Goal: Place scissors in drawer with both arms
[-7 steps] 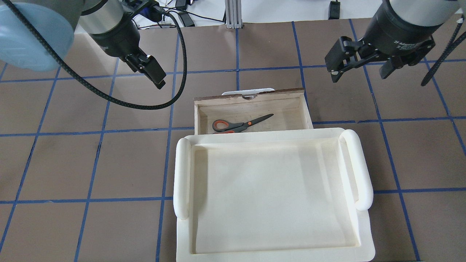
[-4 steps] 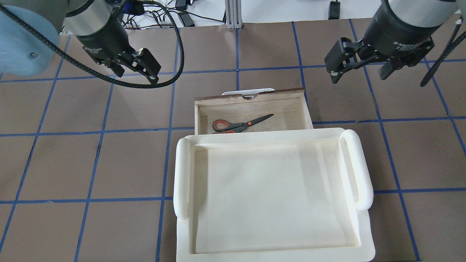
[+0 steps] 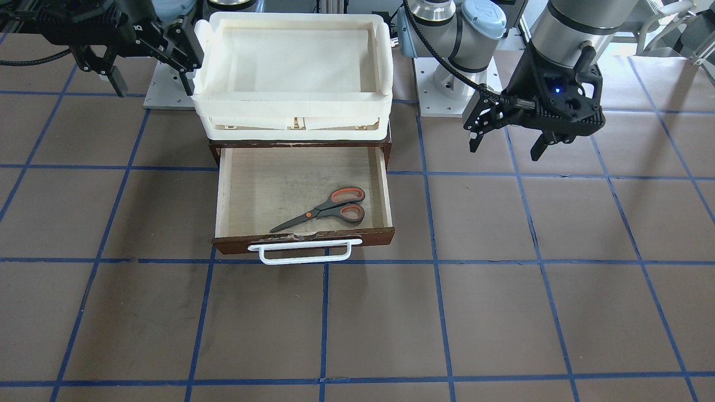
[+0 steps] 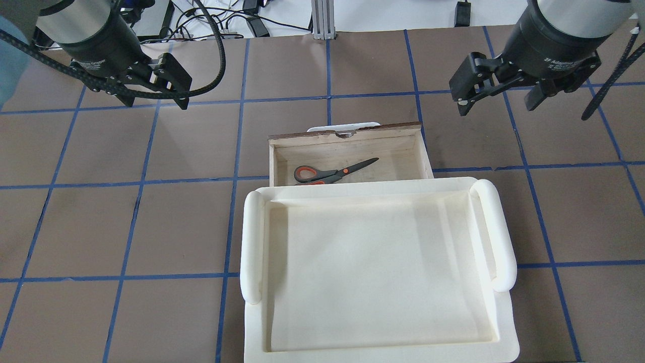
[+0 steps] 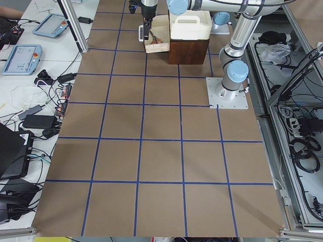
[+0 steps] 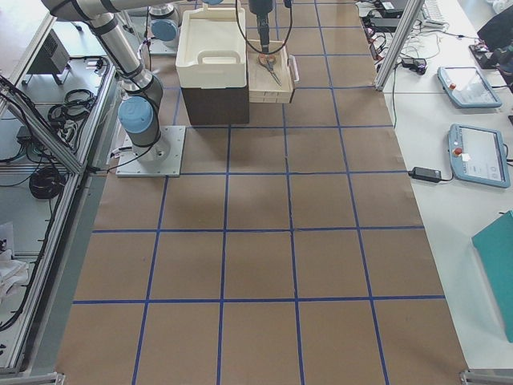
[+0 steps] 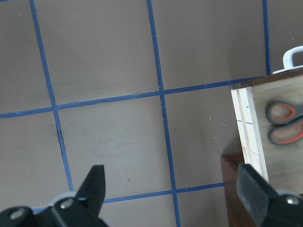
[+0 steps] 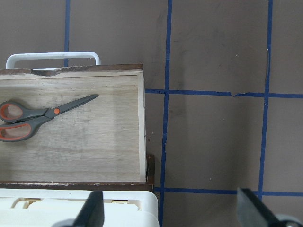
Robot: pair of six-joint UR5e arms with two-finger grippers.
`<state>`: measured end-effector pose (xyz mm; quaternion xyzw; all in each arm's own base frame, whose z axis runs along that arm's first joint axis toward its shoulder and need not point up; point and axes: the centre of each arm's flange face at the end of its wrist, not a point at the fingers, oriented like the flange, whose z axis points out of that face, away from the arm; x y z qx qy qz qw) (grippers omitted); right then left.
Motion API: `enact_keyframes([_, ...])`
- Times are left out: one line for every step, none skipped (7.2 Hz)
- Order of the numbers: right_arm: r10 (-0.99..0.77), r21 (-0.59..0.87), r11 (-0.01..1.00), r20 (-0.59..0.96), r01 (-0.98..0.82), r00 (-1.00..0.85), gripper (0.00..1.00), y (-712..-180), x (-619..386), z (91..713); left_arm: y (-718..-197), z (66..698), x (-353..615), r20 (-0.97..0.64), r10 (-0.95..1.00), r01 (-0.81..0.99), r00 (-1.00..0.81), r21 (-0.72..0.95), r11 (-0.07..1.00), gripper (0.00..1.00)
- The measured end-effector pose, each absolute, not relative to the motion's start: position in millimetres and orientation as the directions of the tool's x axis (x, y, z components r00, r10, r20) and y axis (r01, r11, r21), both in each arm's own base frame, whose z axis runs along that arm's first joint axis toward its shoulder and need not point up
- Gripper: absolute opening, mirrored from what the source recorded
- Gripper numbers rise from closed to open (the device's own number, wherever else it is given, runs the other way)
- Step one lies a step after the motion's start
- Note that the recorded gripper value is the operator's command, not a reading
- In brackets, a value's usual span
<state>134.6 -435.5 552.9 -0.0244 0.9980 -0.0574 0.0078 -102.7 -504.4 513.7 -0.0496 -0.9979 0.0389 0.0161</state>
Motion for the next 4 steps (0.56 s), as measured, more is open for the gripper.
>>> enact_keyframes([-0.051,-0.115,0.992,-0.013,-0.05,-0.999,1.0,-435.6,134.6,552.8,-503.8,513.6,-95.9,0.034,0.08,0.077,-0.996,-0.071,0.994,1.0])
enact_keyframes([-0.053,-0.114,0.992,-0.012,-0.051,-0.999,1.0,-435.9,134.6,552.5,-503.3,513.3,-94.5,0.038,0.07,0.067,-0.997,-0.068,0.995,1.0])
enact_keyframes([-0.054,-0.114,0.992,-0.012,-0.052,-0.998,1.0,-436.1,134.6,552.2,-503.2,513.1,-94.8,0.04,0.062,0.059,-0.997,-0.066,0.996,1.0])
enact_keyframes([-0.055,-0.113,0.992,-0.012,-0.053,-0.998,1.0,-436.3,134.6,552.1,-502.7,513.7,-96.3,0.04,0.06,0.057,-0.997,-0.067,0.996,1.0])
